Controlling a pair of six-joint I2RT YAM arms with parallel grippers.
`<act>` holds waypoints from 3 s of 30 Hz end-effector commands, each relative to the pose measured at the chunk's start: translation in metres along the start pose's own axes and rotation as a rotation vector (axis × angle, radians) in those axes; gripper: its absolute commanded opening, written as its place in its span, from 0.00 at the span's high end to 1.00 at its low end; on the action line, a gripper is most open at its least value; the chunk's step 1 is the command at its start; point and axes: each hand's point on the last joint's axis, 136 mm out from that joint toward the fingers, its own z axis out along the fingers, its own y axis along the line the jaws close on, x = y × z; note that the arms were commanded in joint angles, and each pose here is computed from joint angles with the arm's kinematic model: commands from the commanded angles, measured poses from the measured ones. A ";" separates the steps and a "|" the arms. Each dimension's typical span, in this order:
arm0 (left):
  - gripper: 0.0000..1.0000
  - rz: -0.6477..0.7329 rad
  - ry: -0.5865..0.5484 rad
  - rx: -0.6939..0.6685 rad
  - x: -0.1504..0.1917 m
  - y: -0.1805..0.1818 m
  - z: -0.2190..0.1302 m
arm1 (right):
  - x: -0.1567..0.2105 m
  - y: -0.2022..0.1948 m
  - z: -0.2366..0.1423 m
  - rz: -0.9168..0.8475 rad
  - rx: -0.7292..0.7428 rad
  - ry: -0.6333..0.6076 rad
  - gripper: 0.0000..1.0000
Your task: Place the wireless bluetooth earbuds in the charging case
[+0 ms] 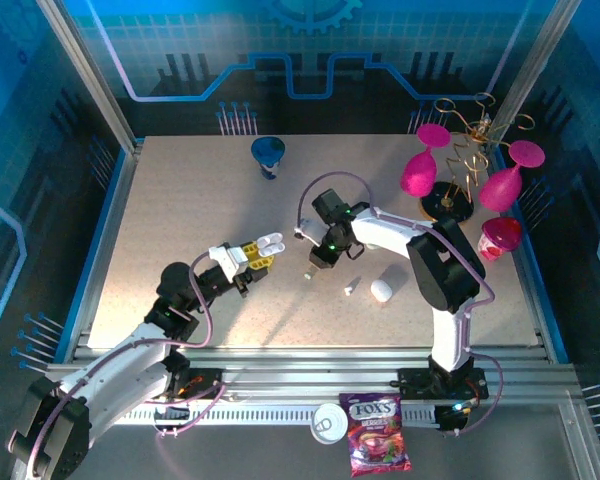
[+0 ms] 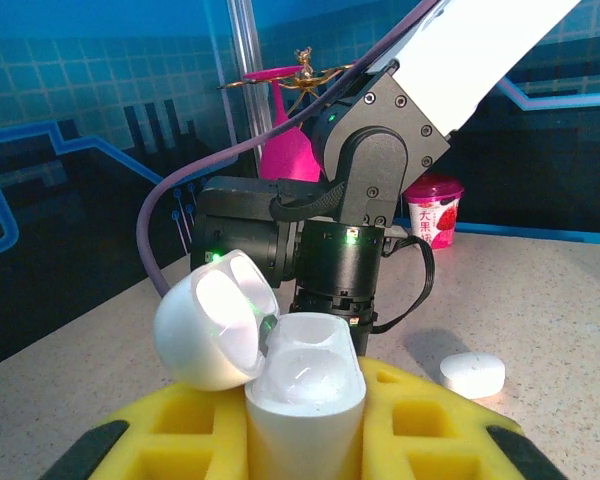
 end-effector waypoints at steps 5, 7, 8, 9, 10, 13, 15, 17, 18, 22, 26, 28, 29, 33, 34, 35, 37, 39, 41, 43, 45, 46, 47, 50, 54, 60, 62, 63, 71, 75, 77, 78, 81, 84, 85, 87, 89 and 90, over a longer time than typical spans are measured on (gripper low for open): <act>1.00 0.024 -0.036 0.021 -0.016 0.001 0.004 | 0.013 -0.006 -0.003 -0.044 0.038 0.059 0.70; 1.00 0.025 -0.037 0.023 -0.017 0.001 0.004 | 0.009 -0.016 -0.011 -0.033 0.105 0.027 0.60; 1.00 0.027 -0.037 0.022 -0.017 0.001 0.004 | 0.005 -0.021 -0.017 -0.025 0.138 -0.001 0.52; 1.00 0.030 -0.036 0.023 -0.017 0.001 0.004 | 0.001 -0.023 -0.024 -0.017 0.163 -0.031 0.44; 1.00 0.033 -0.036 0.025 -0.017 0.000 0.004 | -0.003 -0.025 -0.032 0.004 0.191 -0.069 0.38; 1.00 0.034 -0.034 0.022 -0.016 0.001 0.004 | -0.010 -0.025 -0.055 0.129 0.231 -0.178 0.32; 1.00 0.035 -0.033 0.020 -0.016 0.001 0.005 | -0.010 -0.018 -0.064 0.243 0.222 -0.244 0.31; 1.00 0.036 -0.035 0.021 -0.016 0.001 0.006 | -0.004 -0.009 -0.068 0.382 0.186 -0.291 0.30; 1.00 0.035 -0.036 0.022 -0.016 0.001 0.006 | 0.000 -0.006 -0.068 0.451 0.171 -0.302 0.30; 1.00 0.035 -0.039 0.030 -0.016 0.001 0.008 | 0.015 0.014 -0.062 0.684 0.050 -0.329 0.30; 1.00 0.037 -0.038 0.034 -0.014 0.002 0.010 | 0.023 0.031 -0.041 0.771 -0.064 -0.306 0.31; 1.00 0.035 -0.042 0.039 -0.014 0.002 0.012 | 0.020 0.033 -0.034 0.754 -0.093 -0.300 0.31; 1.00 0.034 -0.045 0.043 -0.015 0.001 0.012 | 0.019 0.031 -0.033 0.734 -0.082 -0.298 0.31; 1.00 0.029 -0.043 0.040 -0.016 0.001 0.011 | 0.014 0.015 -0.033 0.668 -0.049 -0.286 0.31; 1.00 0.030 -0.042 0.038 -0.016 0.001 0.010 | 0.012 0.011 -0.033 0.659 -0.057 -0.288 0.31; 1.00 0.034 -0.044 0.036 -0.018 0.001 0.009 | 0.010 0.008 -0.031 0.654 -0.072 -0.283 0.31; 1.00 0.033 -0.043 0.035 -0.018 0.000 0.008 | 0.003 0.006 -0.026 0.639 -0.107 -0.268 0.31; 1.00 0.034 -0.049 0.036 -0.021 0.000 0.007 | -0.004 0.006 -0.019 0.617 -0.133 -0.245 0.31; 1.00 0.034 -0.053 0.038 -0.023 0.000 0.007 | -0.012 0.005 -0.013 0.600 -0.148 -0.238 0.31; 1.00 0.031 -0.053 0.039 -0.024 -0.001 0.006 | -0.017 0.001 -0.008 0.589 -0.144 -0.238 0.32; 1.00 0.031 -0.048 0.037 -0.024 -0.001 0.005 | -0.020 -0.003 -0.005 0.577 -0.131 -0.232 0.32; 1.00 0.031 -0.046 0.038 -0.024 -0.002 0.005 | -0.022 -0.005 -0.003 0.569 -0.131 -0.227 0.32; 1.00 0.032 -0.045 0.039 -0.024 -0.002 0.005 | -0.022 -0.005 0.000 0.561 -0.132 -0.216 0.32; 1.00 0.032 -0.046 0.042 -0.024 -0.002 0.005 | -0.018 -0.007 0.006 0.555 -0.127 -0.180 0.32; 1.00 0.030 -0.047 0.044 -0.024 -0.003 0.005 | -0.002 -0.007 0.008 0.544 -0.106 -0.125 0.32; 1.00 0.029 -0.044 0.047 -0.021 -0.003 0.005 | 0.017 0.005 0.001 0.539 -0.120 -0.098 0.35; 1.00 0.027 -0.046 0.048 -0.021 -0.004 0.005 | 0.022 0.011 -0.001 0.547 -0.130 -0.093 0.37; 1.00 0.026 -0.044 0.049 -0.019 -0.004 0.005 | 0.025 0.013 -0.002 0.549 -0.132 -0.090 0.37; 1.00 0.019 -0.045 0.057 -0.019 -0.004 0.006 | 0.047 0.026 -0.011 0.576 -0.115 -0.074 0.37; 1.00 0.017 -0.048 0.062 -0.019 -0.004 0.008 | 0.052 0.036 -0.014 0.578 -0.125 -0.072 0.38; 1.00 0.016 -0.048 0.064 -0.019 -0.004 0.009 | 0.053 0.041 -0.016 0.579 -0.136 -0.070 0.39; 1.00 0.016 -0.048 0.065 -0.019 -0.004 0.009 | 0.052 0.043 -0.018 0.575 -0.141 -0.074 0.39; 1.00 0.016 -0.047 0.065 -0.019 -0.004 0.011 | 0.049 0.040 -0.024 0.565 -0.103 -0.098 0.39; 1.00 0.019 -0.048 0.066 -0.019 -0.003 0.011 | 0.043 0.024 -0.030 0.555 -0.043 -0.124 0.37; 1.00 0.017 -0.044 0.068 -0.017 -0.004 0.011 | 0.040 0.020 -0.030 0.556 -0.037 -0.127 0.37; 1.00 0.018 -0.046 0.070 -0.018 -0.004 0.011 | 0.034 0.016 -0.028 0.547 -0.038 -0.117 0.37; 1.00 0.016 -0.047 0.066 -0.018 -0.004 0.011 | 0.029 0.013 -0.022 0.532 -0.033 -0.095 0.37; 1.00 0.013 -0.048 0.064 -0.019 -0.004 0.010 | 0.027 0.012 -0.020 0.521 -0.027 -0.086 0.37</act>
